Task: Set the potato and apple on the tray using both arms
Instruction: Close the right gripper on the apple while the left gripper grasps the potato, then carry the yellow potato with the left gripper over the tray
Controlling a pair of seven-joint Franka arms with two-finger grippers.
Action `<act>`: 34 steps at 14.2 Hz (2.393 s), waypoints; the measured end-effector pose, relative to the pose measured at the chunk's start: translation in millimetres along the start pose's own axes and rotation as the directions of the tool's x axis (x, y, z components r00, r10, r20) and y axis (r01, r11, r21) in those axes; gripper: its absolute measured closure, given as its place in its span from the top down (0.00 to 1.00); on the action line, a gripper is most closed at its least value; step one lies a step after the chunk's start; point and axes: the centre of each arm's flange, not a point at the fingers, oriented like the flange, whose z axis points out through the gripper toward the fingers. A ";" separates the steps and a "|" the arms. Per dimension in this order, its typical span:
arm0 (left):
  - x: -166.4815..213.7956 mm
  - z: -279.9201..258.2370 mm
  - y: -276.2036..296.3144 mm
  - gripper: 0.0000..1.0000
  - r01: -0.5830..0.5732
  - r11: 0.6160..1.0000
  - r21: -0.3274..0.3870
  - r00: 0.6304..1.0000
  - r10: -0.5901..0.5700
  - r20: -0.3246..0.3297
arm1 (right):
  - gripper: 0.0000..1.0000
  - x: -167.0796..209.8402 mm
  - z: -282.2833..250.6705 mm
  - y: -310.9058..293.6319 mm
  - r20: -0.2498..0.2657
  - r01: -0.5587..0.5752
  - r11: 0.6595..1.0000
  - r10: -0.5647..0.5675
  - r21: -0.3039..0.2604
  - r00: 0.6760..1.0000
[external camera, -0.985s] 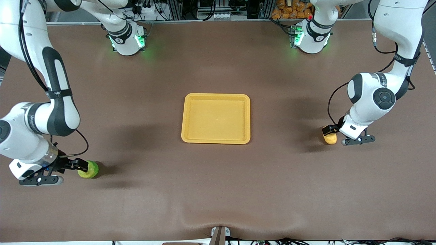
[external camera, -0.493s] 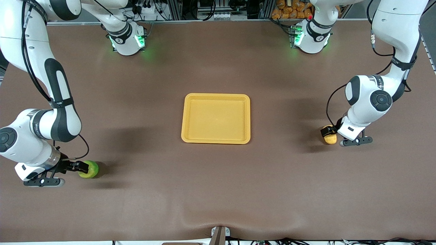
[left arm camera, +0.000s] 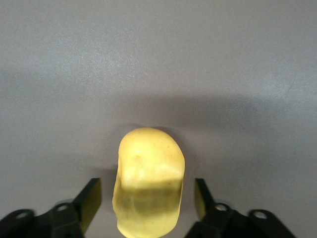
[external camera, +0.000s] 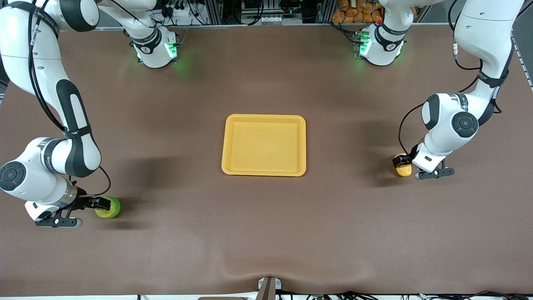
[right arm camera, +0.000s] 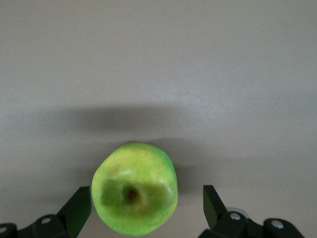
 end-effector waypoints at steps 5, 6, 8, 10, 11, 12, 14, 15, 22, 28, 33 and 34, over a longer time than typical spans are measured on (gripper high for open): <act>3.3 -2.4 0.4 0.48 -0.002 1.000 0.000 1.000 0.002 -0.008 | 1.00 -1.1 8.1 -10.5 0.012 -0.010 1.000 0.010 0.009 1.000; 3.8 -2.9 1.0 0.48 -0.004 1.000 0.000 1.000 0.004 -0.009 | 1.00 -1.6 10.5 -10.7 0.015 -0.010 1.000 0.010 0.009 1.000; 5.6 -5.0 4.9 0.48 -0.010 1.000 -0.001 1.000 0.010 -0.014 | 1.00 -3.0 16.4 -11.1 0.024 -0.010 1.000 0.010 0.010 1.000; 9.6 -9.4 9.5 0.48 -0.019 1.000 -0.001 1.000 0.019 -0.011 | 1.00 -4.6 22.9 -11.6 0.033 -0.012 1.000 0.012 0.011 0.999; 12.4 -12.9 13.5 0.48 -0.026 1.000 0.000 1.000 0.026 -0.001 | 1.00 -5.1 25.6 -11.9 0.035 -0.012 1.000 0.012 0.011 0.999; 14.9 -17.2 20.0 0.48 -0.036 0.999 -0.001 0.999 0.036 0.010 | 1.00 -5.6 27.8 -12.2 0.038 -0.012 1.000 0.011 0.011 0.999; 19.0 -29.3 37.1 0.48 -0.062 0.998 -0.006 0.998 0.062 0.026 | 1.00 -6.4 31.6 -12.3 0.041 -0.011 1.000 0.011 0.011 0.999; 19.5 -37.0 46.6 0.48 -0.077 0.997 -0.008 0.996 0.078 0.039 | 1.00 -6.0 34.0 -12.3 0.034 -0.011 1.000 0.011 0.010 0.999; 25.5 -122.1 120.5 0.48 -0.191 0.982 -0.003 0.974 0.189 0.127 | 0.85 -3.4 44.2 -11.9 0.003 -0.011 1.000 0.011 0.006 1.000; 12.0 -139.5 182.8 0.48 -0.206 0.979 -0.003 0.973 0.205 0.104 | 0.85 -5.8 36.5 -9.9 0.133 -0.016 1.000 0.013 0.017 0.991; -15.5 -144.3 258.4 0.48 -0.214 0.977 -0.009 0.973 0.214 0.089 | 0.85 0.2 23.0 -10.2 0.159 -0.014 1.000 0.011 0.020 0.987; -22.6 -142.9 274.9 0.48 -0.215 0.977 -0.010 0.972 0.215 0.090 | 0.85 0.2 22.9 -9.8 0.160 -0.015 1.000 0.011 0.019 0.987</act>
